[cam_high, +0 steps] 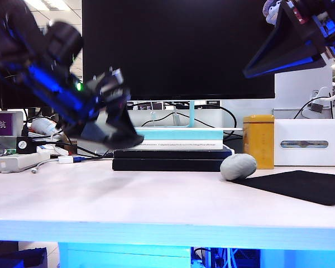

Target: Place the black mouse on the black mouse pad.

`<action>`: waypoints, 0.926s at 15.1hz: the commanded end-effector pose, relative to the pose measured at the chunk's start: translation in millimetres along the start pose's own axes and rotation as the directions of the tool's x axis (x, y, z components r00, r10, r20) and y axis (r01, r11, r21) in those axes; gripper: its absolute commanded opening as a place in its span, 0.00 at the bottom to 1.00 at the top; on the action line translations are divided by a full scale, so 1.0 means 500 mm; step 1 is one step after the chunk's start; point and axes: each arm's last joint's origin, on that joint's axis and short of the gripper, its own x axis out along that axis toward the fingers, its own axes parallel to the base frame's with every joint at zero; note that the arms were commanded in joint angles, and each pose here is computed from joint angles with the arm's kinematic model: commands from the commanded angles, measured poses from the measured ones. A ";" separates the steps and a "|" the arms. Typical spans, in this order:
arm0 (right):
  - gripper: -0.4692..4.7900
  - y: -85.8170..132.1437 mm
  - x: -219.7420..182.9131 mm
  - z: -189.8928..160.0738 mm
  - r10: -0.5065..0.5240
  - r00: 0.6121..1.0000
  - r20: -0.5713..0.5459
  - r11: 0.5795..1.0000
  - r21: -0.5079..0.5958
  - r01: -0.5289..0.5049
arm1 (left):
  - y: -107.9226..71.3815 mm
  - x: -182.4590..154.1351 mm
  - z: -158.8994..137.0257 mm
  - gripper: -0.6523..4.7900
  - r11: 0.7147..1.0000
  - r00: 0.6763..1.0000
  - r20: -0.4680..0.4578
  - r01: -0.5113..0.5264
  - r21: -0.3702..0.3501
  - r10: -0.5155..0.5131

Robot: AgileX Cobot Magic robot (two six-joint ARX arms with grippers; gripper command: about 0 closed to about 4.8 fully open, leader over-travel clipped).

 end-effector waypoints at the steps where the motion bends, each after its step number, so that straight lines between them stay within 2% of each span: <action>1: 0.08 -0.001 -0.012 0.002 -0.112 0.994 -0.015 0.994 -0.008 0.112 | -0.068 -0.013 0.018 0.20 0.995 0.997 0.018 0.080 0.059 -0.081; 2: 0.08 0.000 -0.021 0.001 -0.156 0.988 -0.022 0.988 -0.011 0.155 | -0.089 -0.012 0.019 0.17 0.992 0.994 0.021 0.102 0.077 -0.104; 3: 0.08 0.006 -0.043 0.000 -0.241 0.970 -0.030 0.970 -0.021 0.241 | -0.135 -0.003 0.015 0.14 0.982 0.988 0.011 0.153 0.107 -0.155; 6: 0.08 0.028 -0.096 -0.003 -0.318 0.948 -0.018 0.947 -0.039 0.317 | -0.206 0.007 0.010 0.11 0.966 0.978 0.022 0.202 0.164 -0.208; 10: 0.08 0.055 -0.161 -0.016 -0.411 0.912 0.008 0.911 -0.036 0.411 | -0.271 0.015 0.033 0.11 0.941 0.952 0.079 0.275 0.195 -0.295; 14: 0.08 0.070 -0.192 -0.029 -0.435 0.900 0.018 0.900 -0.035 0.435 | -0.325 0.060 0.051 0.11 0.910 0.926 0.015 0.367 0.194 -0.377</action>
